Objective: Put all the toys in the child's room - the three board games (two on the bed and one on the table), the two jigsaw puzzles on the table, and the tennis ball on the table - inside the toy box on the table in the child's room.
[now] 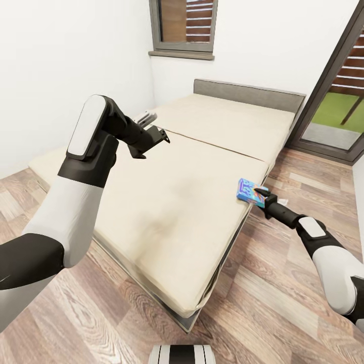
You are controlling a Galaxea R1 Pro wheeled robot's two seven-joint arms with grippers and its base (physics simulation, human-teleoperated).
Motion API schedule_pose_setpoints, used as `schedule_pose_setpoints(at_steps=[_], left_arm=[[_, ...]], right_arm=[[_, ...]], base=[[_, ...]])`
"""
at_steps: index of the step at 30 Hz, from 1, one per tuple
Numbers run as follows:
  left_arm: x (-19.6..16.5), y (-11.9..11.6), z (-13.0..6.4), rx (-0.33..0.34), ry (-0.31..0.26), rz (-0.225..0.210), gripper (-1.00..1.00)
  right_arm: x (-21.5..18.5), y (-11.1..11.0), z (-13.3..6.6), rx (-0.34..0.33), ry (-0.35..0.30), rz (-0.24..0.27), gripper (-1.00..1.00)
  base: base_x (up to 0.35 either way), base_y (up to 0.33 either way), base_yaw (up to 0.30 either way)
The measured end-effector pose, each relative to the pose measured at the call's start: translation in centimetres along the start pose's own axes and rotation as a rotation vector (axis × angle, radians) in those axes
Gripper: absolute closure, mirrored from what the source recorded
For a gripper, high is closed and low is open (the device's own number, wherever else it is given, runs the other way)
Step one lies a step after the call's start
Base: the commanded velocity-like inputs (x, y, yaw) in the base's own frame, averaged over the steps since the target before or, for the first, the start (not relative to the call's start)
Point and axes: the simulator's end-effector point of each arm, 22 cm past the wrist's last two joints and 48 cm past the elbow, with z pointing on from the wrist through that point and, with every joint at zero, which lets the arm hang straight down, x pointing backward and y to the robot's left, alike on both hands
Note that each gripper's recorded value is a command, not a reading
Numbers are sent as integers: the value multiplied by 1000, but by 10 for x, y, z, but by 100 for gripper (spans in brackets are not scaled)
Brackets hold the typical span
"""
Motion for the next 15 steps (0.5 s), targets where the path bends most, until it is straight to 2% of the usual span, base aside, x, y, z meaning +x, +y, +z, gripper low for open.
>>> schedule_pose_setpoints(at_steps=[9, 15], left_arm=[[0, 2, 1, -5, 0, 0, -100], [1, 4, 2, -8, 1, -1, -100]], right_arm=[[-7, 6, 0, -12, -21, -13, 100], [-12, 7, 0, 10, -30, -44, 100]], base=[[0, 0, 0], [0, 0, 0]])
